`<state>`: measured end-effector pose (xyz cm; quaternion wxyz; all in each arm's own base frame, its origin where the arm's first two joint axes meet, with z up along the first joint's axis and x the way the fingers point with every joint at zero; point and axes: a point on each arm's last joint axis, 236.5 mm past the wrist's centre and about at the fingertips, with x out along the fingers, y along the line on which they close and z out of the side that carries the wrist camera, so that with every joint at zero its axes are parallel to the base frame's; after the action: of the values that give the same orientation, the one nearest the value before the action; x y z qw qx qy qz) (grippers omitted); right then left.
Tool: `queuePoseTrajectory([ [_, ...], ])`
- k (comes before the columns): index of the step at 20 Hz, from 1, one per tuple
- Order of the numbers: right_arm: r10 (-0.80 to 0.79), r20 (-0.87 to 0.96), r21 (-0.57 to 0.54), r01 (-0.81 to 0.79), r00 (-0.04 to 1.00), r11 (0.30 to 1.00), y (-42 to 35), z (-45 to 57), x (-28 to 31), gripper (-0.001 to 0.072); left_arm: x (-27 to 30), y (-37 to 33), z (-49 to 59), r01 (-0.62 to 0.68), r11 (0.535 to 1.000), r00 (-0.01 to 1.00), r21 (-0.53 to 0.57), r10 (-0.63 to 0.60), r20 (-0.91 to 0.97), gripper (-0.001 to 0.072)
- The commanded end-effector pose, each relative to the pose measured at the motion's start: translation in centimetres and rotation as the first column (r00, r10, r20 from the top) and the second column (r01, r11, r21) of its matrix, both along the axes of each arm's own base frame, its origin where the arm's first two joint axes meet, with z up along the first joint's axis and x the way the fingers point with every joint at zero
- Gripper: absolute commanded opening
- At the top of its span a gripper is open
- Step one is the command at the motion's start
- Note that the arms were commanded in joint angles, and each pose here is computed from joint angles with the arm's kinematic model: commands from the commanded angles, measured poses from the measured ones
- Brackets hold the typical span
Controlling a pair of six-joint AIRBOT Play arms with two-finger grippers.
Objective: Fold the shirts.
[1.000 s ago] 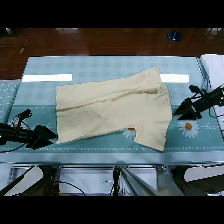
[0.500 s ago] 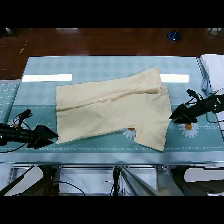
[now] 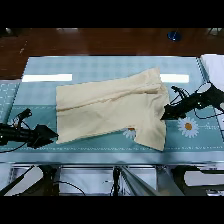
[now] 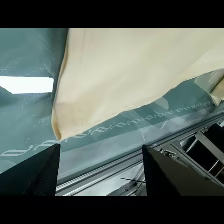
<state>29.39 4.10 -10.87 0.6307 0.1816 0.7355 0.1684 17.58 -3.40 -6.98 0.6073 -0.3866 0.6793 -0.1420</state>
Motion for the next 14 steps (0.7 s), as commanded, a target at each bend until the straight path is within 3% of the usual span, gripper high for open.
queuePoseTrajectory([
  [1,-0.003,0.097,-0.038,0.007,0.995,0.999,-0.4,2.3,1.1,0.0025,0.2,0.2,-0.1,0.004,1.000,1.000,0.011,-0.004,0.015,0.0611],
  [4,-0.049,0.184,-0.055,0.060,0.982,0.997,-2.1,4.9,1.9,0.0025,0.2,0.2,-0.1,0.010,1.000,1.000,0.012,-0.011,0.019,0.0638],
  [5,-0.058,0.199,-0.057,0.070,0.978,0.996,-2.5,5.4,2.0,0.0025,0.0,0.3,-0.2,0.016,1.000,1.000,0.017,-0.016,0.014,0.0716],
  [11,-0.058,0.209,-0.057,0.071,0.976,0.996,-2.8,5.9,1.9,0.0025,-1.3,0.9,-1.0,0.028,0.998,0.998,0.053,-0.025,-0.058,0.0715],
  [14,-0.054,0.207,-0.056,0.067,0.977,0.996,-2.8,5.9,1.8,0.0025,-0.7,-0.7,-1.0,0.027,1.000,0.997,-0.014,-0.028,-0.075,0.0711],
])
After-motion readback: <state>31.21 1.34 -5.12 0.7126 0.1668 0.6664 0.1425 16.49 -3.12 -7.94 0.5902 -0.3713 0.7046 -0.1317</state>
